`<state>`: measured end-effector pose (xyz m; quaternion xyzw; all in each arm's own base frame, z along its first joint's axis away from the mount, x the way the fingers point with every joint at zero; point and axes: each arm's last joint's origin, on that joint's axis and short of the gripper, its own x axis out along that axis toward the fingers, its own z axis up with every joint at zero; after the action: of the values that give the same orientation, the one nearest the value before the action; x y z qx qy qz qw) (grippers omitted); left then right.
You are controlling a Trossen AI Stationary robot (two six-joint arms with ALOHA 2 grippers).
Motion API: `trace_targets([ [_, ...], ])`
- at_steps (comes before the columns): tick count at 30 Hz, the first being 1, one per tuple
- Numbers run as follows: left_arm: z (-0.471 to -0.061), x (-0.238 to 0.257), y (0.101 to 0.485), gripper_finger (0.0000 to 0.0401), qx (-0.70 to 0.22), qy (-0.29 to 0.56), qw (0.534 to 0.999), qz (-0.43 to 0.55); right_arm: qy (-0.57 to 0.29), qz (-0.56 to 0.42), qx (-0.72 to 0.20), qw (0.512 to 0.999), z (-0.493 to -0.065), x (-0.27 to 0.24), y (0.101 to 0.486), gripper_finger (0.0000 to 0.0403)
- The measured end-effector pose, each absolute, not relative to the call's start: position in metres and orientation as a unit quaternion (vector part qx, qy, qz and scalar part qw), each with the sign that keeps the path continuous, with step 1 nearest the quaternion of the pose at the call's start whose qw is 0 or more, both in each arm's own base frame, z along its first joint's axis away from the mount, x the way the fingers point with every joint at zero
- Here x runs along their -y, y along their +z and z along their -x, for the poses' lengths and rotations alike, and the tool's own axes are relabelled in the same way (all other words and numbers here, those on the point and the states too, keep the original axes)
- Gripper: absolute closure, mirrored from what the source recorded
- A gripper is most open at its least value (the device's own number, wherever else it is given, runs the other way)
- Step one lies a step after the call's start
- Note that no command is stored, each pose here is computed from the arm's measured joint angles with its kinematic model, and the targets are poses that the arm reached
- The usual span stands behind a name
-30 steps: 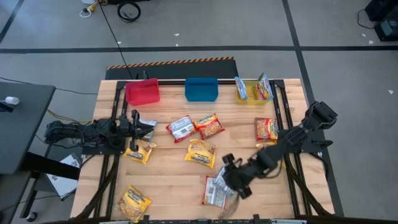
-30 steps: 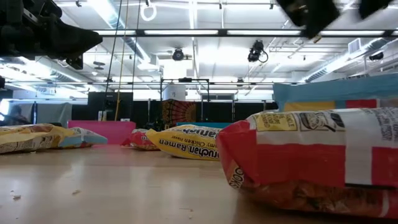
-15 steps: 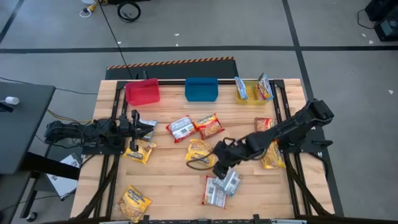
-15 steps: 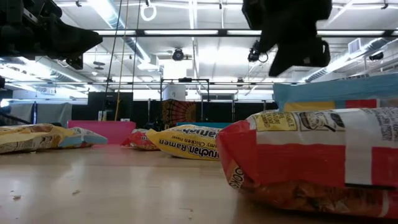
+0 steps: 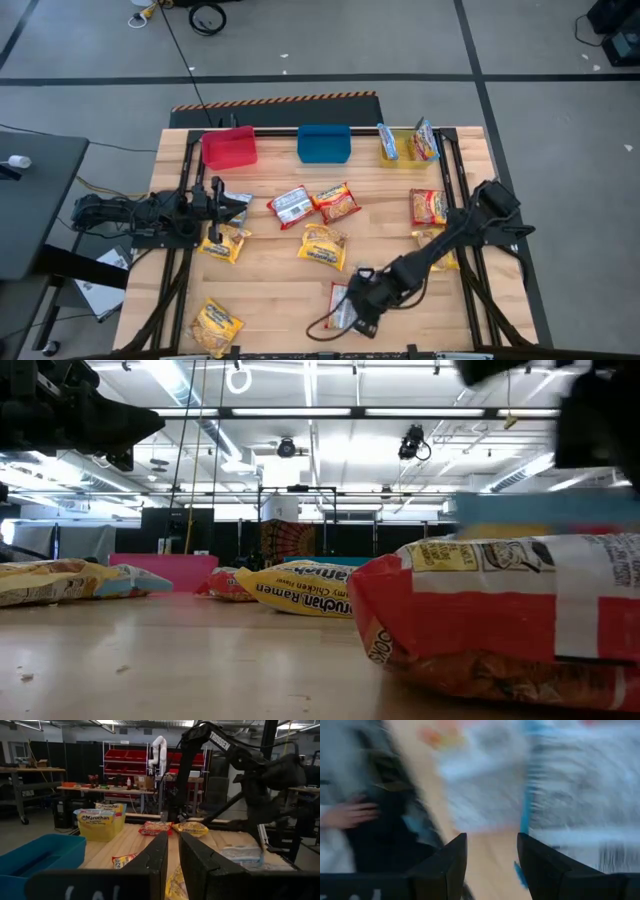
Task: Sort Maruchan noodles
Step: Put the blue noodle pack into the yellow bin
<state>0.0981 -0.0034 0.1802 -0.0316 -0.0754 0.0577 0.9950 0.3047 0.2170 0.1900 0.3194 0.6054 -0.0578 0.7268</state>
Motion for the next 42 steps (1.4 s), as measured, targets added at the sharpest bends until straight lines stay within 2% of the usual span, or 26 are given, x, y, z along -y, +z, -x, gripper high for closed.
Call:
trace_targets([
  [7, -0.098, 0.003, 0.180, 0.0349, 0.076, 0.058, 0.995, 0.032, -0.282, -0.224, -0.703, 0.613, -0.248, -0.203, 0.190, 0.0225],
  [9, -0.098, 0.003, 0.180, 0.0349, 0.076, 0.058, 0.995, 0.032, -0.325, -0.204, -0.699, 0.604, -0.238, -0.199, 0.195, 0.0225],
  [11, -0.098, 0.003, 0.180, 0.0349, 0.075, 0.058, 0.995, 0.032, -0.336, -0.204, -0.673, 0.627, -0.235, -0.198, 0.201, 0.0225],
  [15, -0.098, 0.003, 0.180, 0.0349, 0.075, 0.058, 0.995, 0.032, -0.262, -0.206, -0.594, 0.732, -0.248, -0.210, 0.206, 0.0225],
  [18, -0.098, 0.003, 0.180, 0.0349, 0.076, 0.058, 0.995, 0.032, -0.178, -0.136, -0.551, 0.804, -0.256, -0.228, 0.200, 0.0225],
  [20, -0.098, 0.003, 0.180, 0.0349, 0.076, 0.058, 0.995, 0.032, -0.161, -0.078, -0.538, 0.824, -0.258, -0.235, 0.190, 0.0225],
  [29, -0.098, 0.003, 0.180, 0.0349, 0.076, 0.058, 0.995, 0.032, -0.236, 0.056, -0.533, 0.811, -0.257, -0.242, 0.128, 0.0225],
  [36, -0.098, 0.003, 0.180, 0.0349, 0.076, 0.058, 0.995, 0.032, -0.310, 0.083, -0.541, 0.777, -0.251, -0.231, 0.116, 0.0229],
  [39, -0.098, 0.003, 0.180, 0.0349, 0.076, 0.058, 0.995, 0.032, -0.333, 0.089, -0.551, 0.760, -0.247, -0.226, 0.117, 0.0251],
  [42, -0.098, 0.003, 0.180, 0.0349, 0.076, 0.058, 0.995, 0.032, -0.339, 0.098, -0.559, 0.751, -0.244, -0.224, 0.117, 0.0295],
])
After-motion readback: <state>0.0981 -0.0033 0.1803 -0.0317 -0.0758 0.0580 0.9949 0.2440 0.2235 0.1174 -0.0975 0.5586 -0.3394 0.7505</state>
